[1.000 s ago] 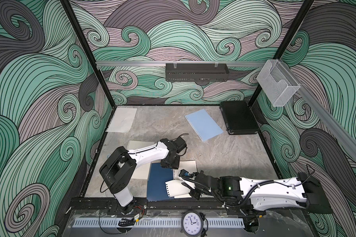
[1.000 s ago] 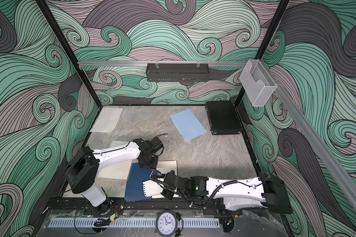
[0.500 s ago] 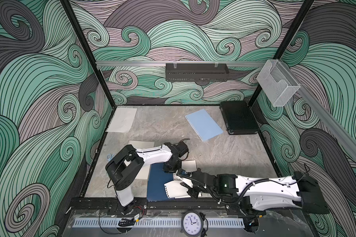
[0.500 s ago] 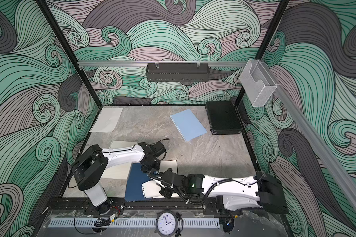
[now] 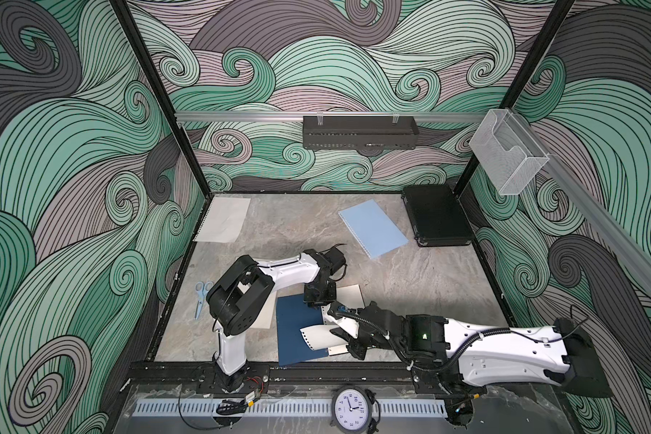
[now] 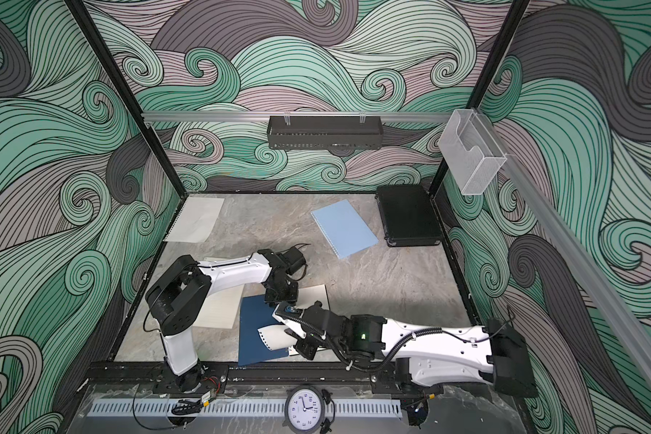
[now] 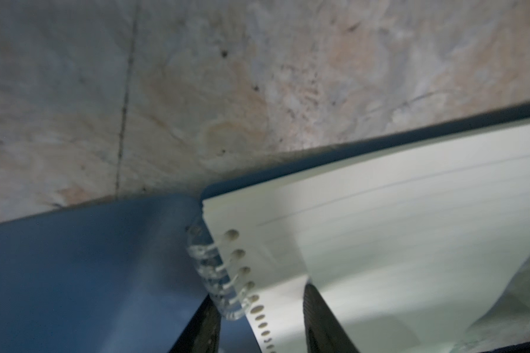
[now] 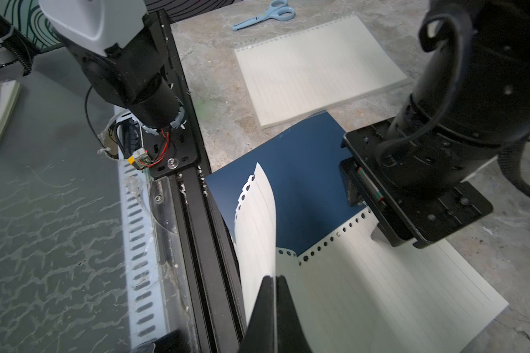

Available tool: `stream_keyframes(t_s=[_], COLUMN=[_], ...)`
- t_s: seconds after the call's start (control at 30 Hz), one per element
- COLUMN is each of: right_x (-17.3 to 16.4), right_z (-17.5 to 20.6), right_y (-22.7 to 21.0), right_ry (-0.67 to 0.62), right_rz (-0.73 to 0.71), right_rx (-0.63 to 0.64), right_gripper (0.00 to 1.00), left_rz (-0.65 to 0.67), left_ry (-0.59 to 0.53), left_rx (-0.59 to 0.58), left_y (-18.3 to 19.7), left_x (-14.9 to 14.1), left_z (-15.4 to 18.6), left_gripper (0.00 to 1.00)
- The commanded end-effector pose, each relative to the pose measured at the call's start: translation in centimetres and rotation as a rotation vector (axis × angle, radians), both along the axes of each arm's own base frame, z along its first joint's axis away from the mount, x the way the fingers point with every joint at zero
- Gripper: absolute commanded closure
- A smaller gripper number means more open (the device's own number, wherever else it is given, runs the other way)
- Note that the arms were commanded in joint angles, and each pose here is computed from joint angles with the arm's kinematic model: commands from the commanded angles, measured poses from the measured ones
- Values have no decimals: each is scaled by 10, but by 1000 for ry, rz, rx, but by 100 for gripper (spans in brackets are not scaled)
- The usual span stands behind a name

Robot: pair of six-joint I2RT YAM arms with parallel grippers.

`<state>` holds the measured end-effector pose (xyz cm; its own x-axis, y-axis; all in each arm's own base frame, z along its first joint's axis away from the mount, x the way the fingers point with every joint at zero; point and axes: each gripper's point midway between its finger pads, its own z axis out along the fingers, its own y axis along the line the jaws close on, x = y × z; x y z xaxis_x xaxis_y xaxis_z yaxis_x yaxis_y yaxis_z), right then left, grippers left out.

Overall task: Tear off pages from different notebooks
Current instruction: Tear off the paper from the notebook.

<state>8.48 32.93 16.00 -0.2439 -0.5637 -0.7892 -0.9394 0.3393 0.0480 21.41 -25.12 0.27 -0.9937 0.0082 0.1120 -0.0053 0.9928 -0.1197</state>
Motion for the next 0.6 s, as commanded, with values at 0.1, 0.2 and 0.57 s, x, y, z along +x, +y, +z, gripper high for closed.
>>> stream_keyframes(t_s=[0.1,0.2,0.57], right_x=[11,8,-63], right_z=[-8,-13,2], right_y=[-11,-5,10], right_ry=[-4,27,165], right_rz=[-31,-4,298], right_rx=[-51,-63,60], right_gripper=[100,100,100], left_rz=[-12,-9,4], left_ry=[-12,-15,6], left_rx=[84,84,93], left_y=[19,20,25], left_x=[18,25,25], left_z=[-78,-79,-93], left_gripper=[57,58,58])
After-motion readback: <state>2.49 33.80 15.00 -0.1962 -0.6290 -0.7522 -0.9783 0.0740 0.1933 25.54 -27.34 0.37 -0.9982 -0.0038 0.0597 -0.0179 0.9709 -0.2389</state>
